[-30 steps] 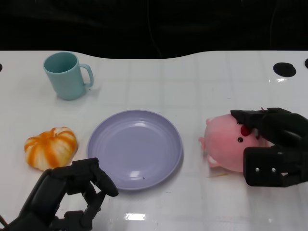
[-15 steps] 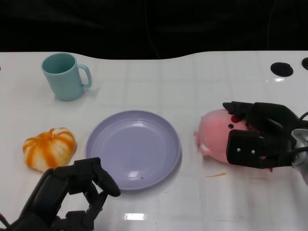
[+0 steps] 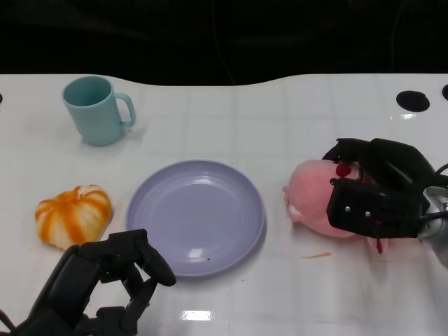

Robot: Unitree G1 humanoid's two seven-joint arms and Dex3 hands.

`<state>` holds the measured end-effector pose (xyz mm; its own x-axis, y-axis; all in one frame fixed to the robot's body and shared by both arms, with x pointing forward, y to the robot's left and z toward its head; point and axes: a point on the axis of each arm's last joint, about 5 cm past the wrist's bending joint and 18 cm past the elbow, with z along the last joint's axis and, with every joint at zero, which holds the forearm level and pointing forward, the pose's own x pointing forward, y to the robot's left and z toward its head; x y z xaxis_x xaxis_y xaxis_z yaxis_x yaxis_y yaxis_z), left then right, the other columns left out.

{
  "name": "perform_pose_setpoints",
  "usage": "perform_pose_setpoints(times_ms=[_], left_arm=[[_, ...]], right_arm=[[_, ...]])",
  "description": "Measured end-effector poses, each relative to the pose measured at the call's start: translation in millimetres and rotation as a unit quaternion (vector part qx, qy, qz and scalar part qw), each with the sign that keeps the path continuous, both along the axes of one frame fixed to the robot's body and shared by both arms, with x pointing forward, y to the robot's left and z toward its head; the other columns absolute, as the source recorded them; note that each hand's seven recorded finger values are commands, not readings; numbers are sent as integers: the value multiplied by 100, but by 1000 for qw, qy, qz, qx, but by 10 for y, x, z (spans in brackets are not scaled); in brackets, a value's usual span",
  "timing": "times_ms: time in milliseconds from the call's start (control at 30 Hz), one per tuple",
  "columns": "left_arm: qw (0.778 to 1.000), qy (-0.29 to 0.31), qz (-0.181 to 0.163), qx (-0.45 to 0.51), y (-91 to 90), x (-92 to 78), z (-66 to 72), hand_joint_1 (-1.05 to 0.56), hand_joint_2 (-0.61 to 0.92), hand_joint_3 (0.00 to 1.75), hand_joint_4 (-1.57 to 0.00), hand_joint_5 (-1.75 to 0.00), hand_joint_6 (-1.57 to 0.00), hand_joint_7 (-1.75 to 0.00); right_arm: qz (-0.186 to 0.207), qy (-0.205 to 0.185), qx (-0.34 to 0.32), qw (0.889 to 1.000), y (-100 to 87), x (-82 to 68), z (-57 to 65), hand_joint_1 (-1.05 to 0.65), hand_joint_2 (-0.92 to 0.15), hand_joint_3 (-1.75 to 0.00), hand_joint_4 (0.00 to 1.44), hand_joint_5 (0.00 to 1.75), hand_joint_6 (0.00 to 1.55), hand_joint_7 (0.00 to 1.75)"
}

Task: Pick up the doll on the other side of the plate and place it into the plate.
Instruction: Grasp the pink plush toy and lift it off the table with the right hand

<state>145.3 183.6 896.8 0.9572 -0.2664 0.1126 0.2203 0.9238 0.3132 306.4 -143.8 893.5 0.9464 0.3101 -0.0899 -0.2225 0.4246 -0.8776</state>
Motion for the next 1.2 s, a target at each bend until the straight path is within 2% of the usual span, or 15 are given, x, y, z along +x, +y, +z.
perform_pose_setpoints(times_ms=[67,100,133,233,600,1000,1200], left_arm=[[1000,0,0,-1,-2,0,0,-6,51,111,-78,-154,-84,-115],[1000,0,0,-1,-2,1,0,-6,51,111,-78,-154,-84,-115],[1000,0,0,-1,-3,2,1,-7,51,111,-78,-154,-84,-115],[1000,-1,0,1,-4,6,3,-7,51,112,-78,-155,-84,-115],[1000,-1,0,0,-6,13,5,-5,50,113,-78,-154,-84,-115],[1000,2,-1,1,-7,24,-16,-5,50,112,-78,-155,-84,-115],[1000,7,-1,2,-8,27,-35,-6,51,111,-78,-154,-84,-114]], right_arm=[[4,-14,4,1000,9,-11,-8,-14,-47,-100,88,175,87,134],[5,-18,7,1000,10,-17,-14,-15,-46,-104,89,175,86,139],[4,-21,10,1000,8,-24,-23,-15,-43,-111,90,175,81,151],[3,-28,20,999,6,-42,-36,-15,-42,-115,89,175,77,161],[1,-63,77,995,0,-132,-50,-7,-39,-122,89,175,73,171],[18,-146,134,980,47,-121,193,-7,-28,-147,94,175,75,175],[32,-161,157,974,98,-114,301,-5,-26,-150,94,175,75,175]])
